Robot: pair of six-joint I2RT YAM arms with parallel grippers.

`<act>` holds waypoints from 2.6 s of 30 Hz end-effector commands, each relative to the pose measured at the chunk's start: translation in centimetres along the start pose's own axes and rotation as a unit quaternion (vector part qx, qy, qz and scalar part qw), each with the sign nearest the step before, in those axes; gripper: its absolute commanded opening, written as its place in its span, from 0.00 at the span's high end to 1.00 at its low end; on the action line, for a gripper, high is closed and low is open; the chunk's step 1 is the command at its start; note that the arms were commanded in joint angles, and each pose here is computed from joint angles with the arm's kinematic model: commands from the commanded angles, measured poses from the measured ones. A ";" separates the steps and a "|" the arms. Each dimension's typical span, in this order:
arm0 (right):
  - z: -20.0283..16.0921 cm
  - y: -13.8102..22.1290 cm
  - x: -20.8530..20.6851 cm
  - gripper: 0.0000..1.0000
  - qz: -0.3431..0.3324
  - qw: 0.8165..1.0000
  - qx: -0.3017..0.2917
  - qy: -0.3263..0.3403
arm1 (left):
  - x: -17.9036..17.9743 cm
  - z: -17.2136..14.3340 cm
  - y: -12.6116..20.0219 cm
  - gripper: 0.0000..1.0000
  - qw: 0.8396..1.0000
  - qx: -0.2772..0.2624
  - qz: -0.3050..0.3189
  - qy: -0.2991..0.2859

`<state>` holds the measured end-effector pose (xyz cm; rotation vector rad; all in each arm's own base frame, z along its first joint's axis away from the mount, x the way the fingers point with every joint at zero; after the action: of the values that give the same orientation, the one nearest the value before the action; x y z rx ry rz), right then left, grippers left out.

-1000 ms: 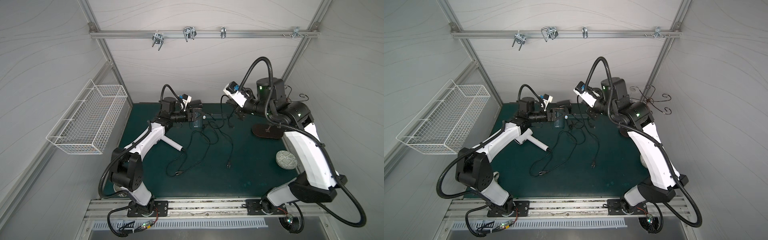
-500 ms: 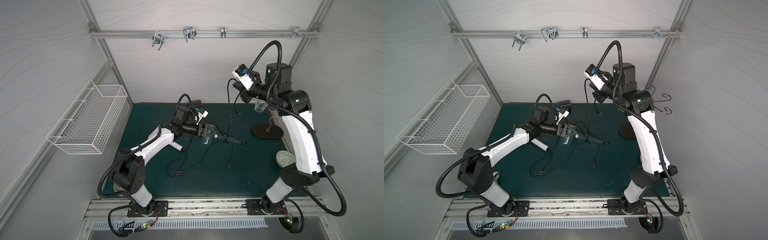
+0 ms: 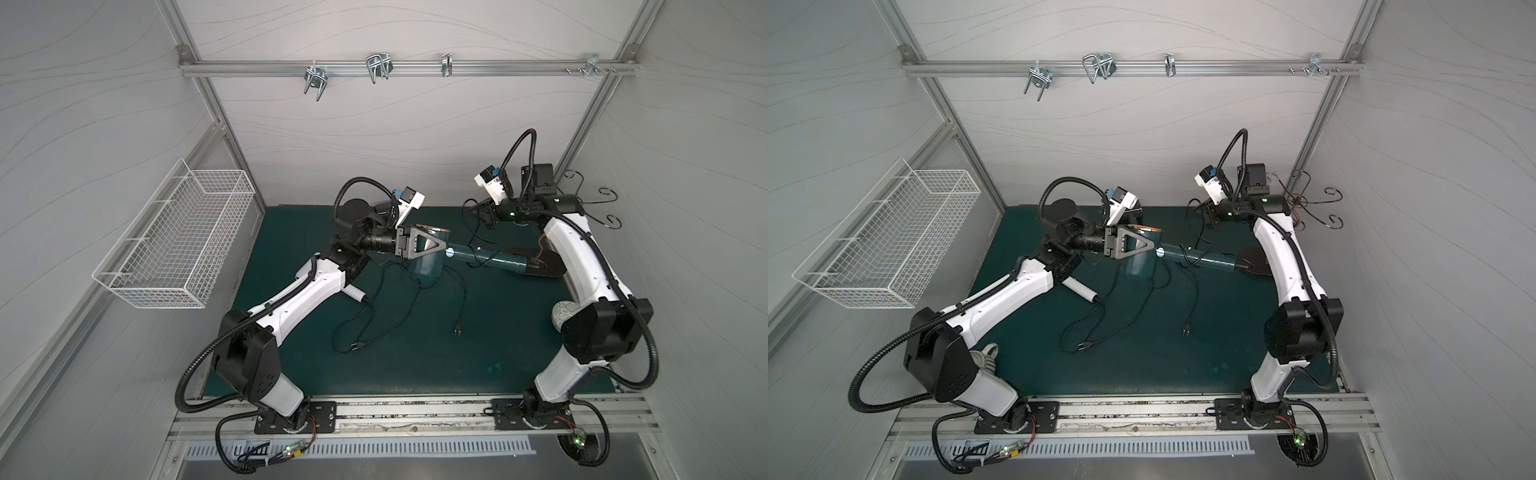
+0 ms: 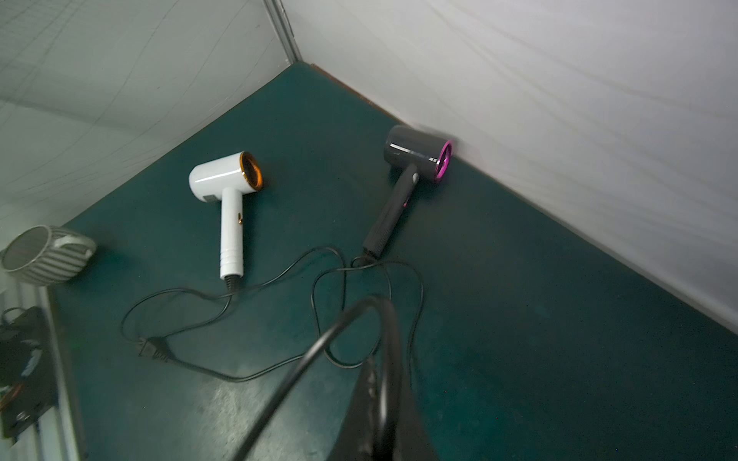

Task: Wrap the cord around the hair dryer
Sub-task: Wrap the power cord around the hair dryer.

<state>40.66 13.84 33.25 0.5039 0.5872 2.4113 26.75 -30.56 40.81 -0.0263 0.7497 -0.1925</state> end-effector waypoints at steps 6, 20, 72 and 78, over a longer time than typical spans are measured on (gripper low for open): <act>-1.1 1.1 -0.2 1.00 0.095 0.987 -0.064 -0.114 | -5.0 5.6 2.0 1.00 0.991 -0.072 -0.077 -0.081; -6.3 -0.9 6.6 1.00 0.104 0.981 -0.035 -0.160 | 0.6 10.3 7.1 1.00 0.978 -0.193 0.034 -0.070; 7.2 6.6 17.1 1.00 -0.181 0.924 0.041 0.335 | 10.0 -4.6 8.0 1.00 0.935 0.061 0.349 -0.022; 8.7 5.4 13.3 1.00 -0.184 0.923 0.005 0.339 | 5.7 -6.9 5.7 1.00 0.955 0.105 0.275 -0.026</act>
<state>30.89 20.69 43.29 -0.2855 1.0203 2.1546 29.46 -25.26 28.82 0.4109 0.7295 0.3796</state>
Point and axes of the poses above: each gripper's point midway between its finger pads, its own y axis back along the fingers, its own x axis along the line the jaws close on, z = x × y, the point moved 4 cm from there along y, back along the fingers, and after that the axes turned 2 degrees about -y, right-handed, at the moved point
